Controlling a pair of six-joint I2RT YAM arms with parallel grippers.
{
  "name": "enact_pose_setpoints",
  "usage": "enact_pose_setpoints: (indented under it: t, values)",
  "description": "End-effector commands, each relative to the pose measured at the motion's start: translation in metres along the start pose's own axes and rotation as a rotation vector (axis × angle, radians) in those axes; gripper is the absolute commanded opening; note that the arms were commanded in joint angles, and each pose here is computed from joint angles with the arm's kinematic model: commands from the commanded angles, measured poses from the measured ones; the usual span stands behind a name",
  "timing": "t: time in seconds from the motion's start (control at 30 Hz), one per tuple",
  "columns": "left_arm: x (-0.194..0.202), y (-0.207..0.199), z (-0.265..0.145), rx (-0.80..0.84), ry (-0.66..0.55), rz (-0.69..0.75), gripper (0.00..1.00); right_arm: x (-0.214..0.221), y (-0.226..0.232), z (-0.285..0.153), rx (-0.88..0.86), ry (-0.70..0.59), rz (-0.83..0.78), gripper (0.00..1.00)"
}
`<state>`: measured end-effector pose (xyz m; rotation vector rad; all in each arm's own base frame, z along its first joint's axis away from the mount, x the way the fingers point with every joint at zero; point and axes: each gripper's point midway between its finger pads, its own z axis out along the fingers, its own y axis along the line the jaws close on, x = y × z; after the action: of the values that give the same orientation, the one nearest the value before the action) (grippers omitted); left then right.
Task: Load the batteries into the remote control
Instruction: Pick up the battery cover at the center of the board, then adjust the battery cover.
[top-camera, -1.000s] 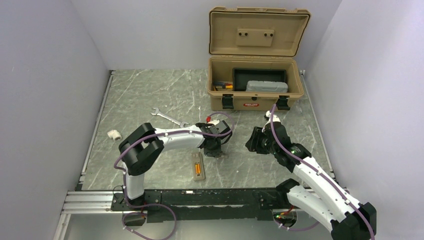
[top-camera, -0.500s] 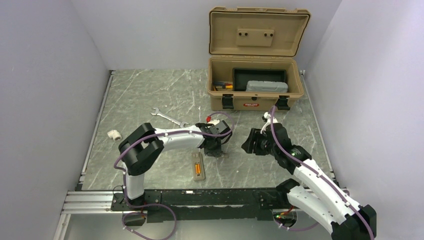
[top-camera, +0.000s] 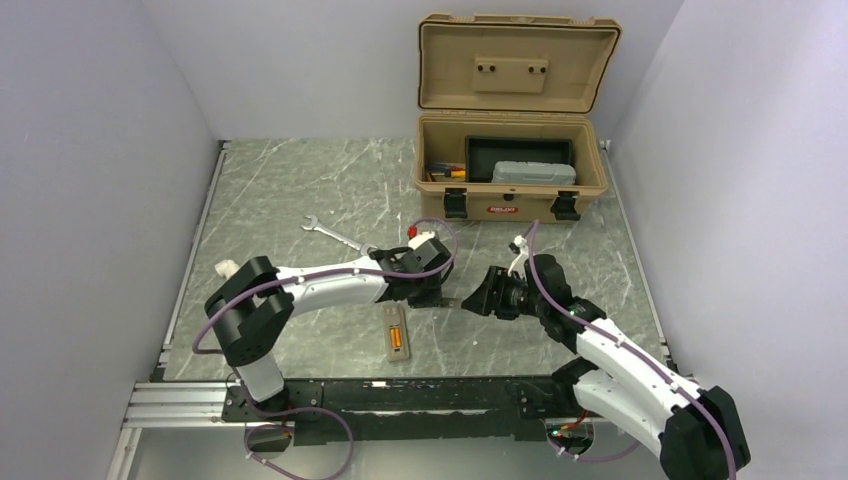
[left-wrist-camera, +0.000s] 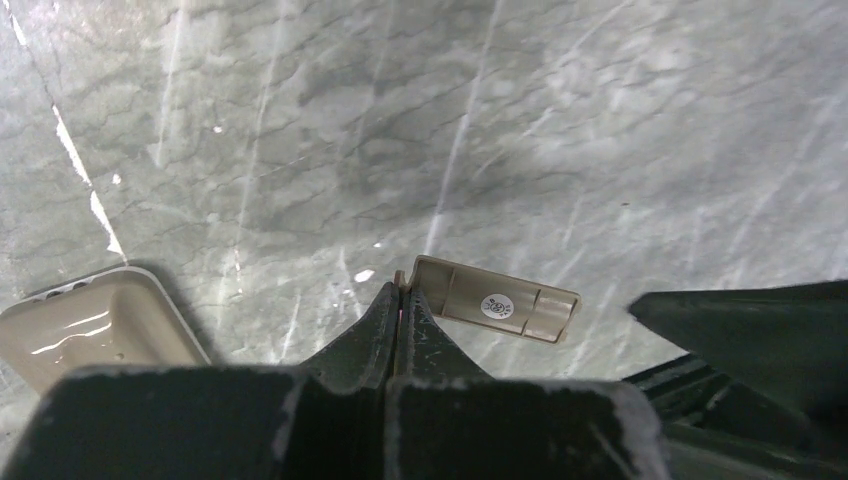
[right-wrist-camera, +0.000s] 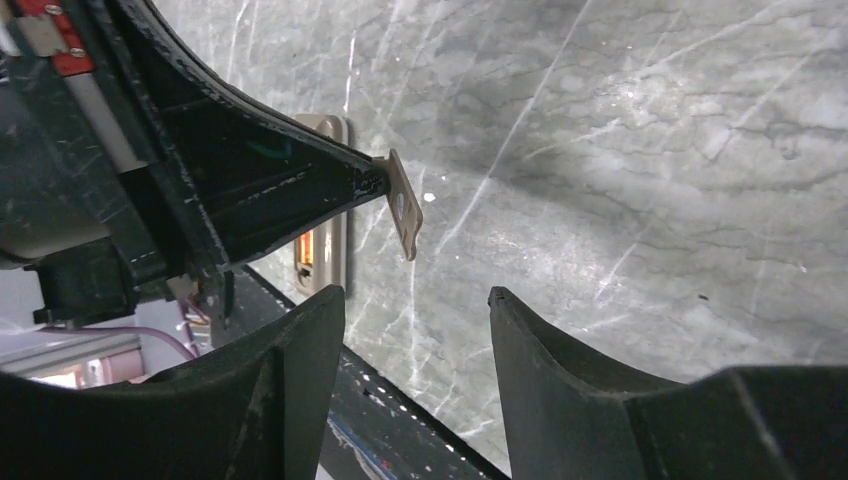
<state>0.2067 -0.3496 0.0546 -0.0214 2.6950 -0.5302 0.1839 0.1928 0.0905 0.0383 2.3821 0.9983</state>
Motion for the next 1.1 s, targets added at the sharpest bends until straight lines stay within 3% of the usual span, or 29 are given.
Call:
enact_pose_setpoints:
  t: [0.0, 0.7, 1.07]
  values:
    - [-0.014, -0.025, -0.018, 0.108, -0.059, -0.004, 0.0, -0.01, 0.022, 0.003, -0.113, -0.033, 0.011, 0.57]
    - [-0.008, -0.033, -0.029, 0.173, -0.066, -0.01, 0.0, -0.016, 0.021, 0.012, -0.104, -0.035, 0.026, 0.42]
    - [-0.004, -0.039, -0.032, 0.197, -0.066, -0.005, 0.0, -0.013, 0.02, 0.015, -0.107, -0.015, 0.027, 0.3]
